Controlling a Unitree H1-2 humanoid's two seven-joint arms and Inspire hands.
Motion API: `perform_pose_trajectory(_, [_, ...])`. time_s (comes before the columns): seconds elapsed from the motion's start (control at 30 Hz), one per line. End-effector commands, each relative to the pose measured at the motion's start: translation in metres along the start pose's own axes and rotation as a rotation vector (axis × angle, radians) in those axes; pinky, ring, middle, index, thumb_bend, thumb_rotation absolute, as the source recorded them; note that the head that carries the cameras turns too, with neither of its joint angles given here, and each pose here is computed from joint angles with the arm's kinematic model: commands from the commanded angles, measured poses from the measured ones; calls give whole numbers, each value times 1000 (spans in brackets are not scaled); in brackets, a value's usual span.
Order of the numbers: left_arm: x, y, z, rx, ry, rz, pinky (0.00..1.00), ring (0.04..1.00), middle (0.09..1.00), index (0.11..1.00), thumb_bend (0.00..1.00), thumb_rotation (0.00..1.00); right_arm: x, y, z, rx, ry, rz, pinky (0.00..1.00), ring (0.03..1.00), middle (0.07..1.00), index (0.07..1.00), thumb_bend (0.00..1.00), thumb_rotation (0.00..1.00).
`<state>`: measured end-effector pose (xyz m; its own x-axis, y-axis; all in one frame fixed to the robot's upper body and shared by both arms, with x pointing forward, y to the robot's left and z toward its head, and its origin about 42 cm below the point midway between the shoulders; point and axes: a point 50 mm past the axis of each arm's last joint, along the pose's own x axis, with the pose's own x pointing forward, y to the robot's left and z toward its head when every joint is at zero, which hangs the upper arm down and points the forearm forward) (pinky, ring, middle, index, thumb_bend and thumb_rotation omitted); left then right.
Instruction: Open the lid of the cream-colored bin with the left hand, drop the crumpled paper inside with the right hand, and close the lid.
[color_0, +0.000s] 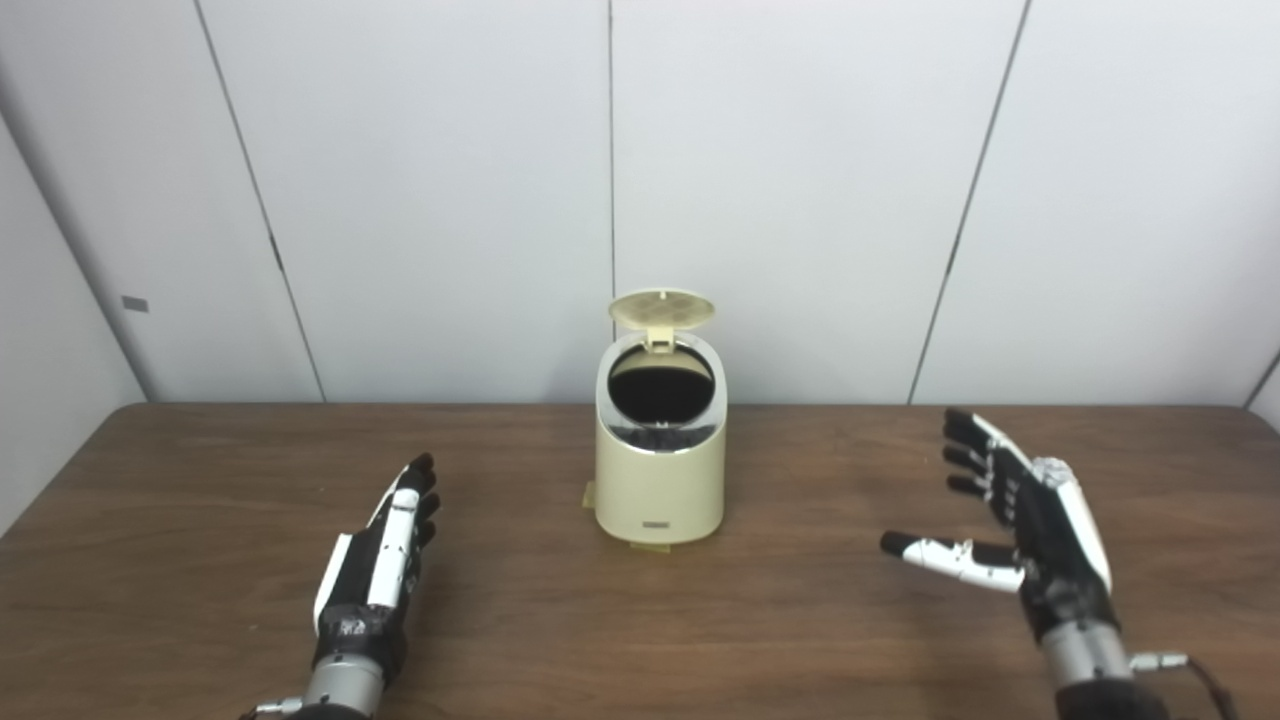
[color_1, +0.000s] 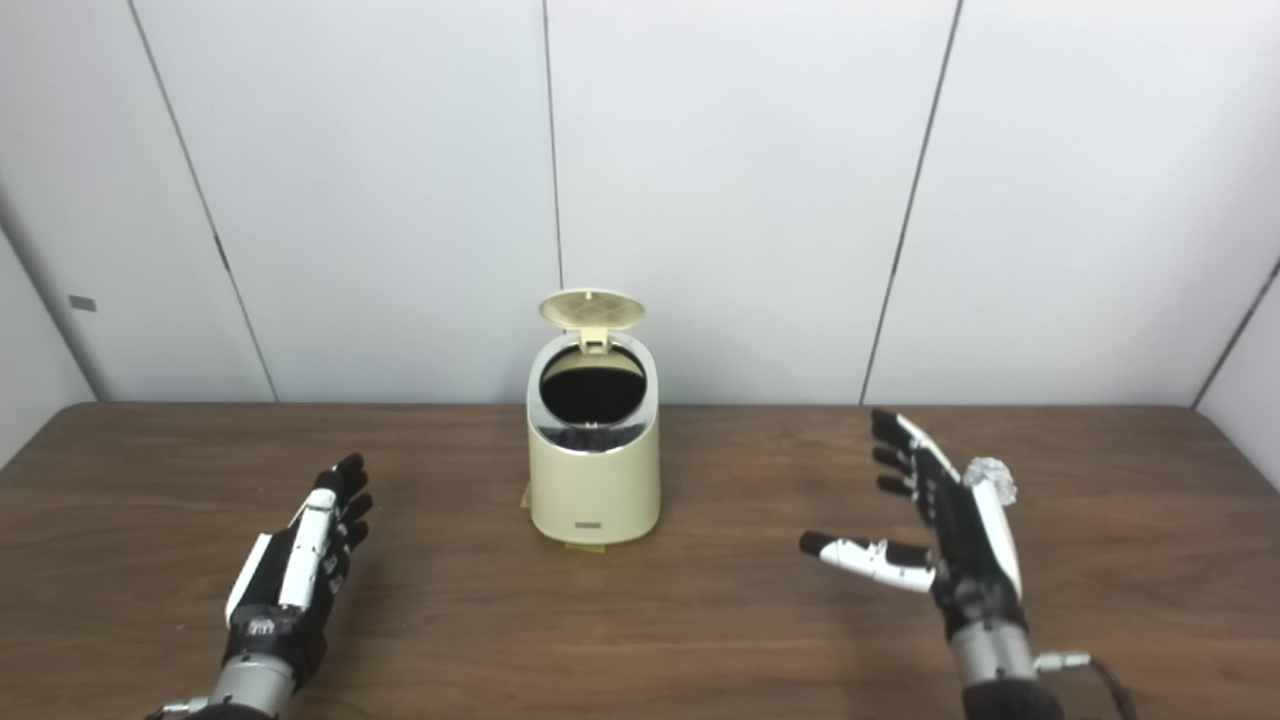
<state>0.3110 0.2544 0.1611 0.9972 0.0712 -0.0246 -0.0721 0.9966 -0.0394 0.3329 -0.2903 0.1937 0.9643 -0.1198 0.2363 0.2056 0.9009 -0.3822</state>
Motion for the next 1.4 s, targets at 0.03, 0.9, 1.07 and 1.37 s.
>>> perform_pose_trajectory(0.03, [9, 0, 16, 16, -88, -23, 1000, 979, 985, 979, 531, 914, 25, -29, 26, -127, -128, -43, 776, 827, 895, 826, 897, 92])
perform_pose_trajectory(0.9, [10, 30, 38, 103, -81, -94, 1000, 1000, 1000, 1000, 473, 864, 126, -80, 19, -1111, 25, 188, 758, 855, 837, 783, 904, 105])
perform_pose_trajectory(1.07, [3, 29, 46, 124, -80, -102, 1000, 1000, 1000, 1000, 463, 869, 150, -71, 16, -1153, 76, 202, 773, 862, 844, 783, 908, 94])
perform_pose_trajectory(1.37, [-6, 27, 53, 129, -79, -105, 1000, 1000, 999, 1000, 396, 911, 178, -73, 11, -1162, 121, 195, 710, 809, 818, 762, 893, 95])
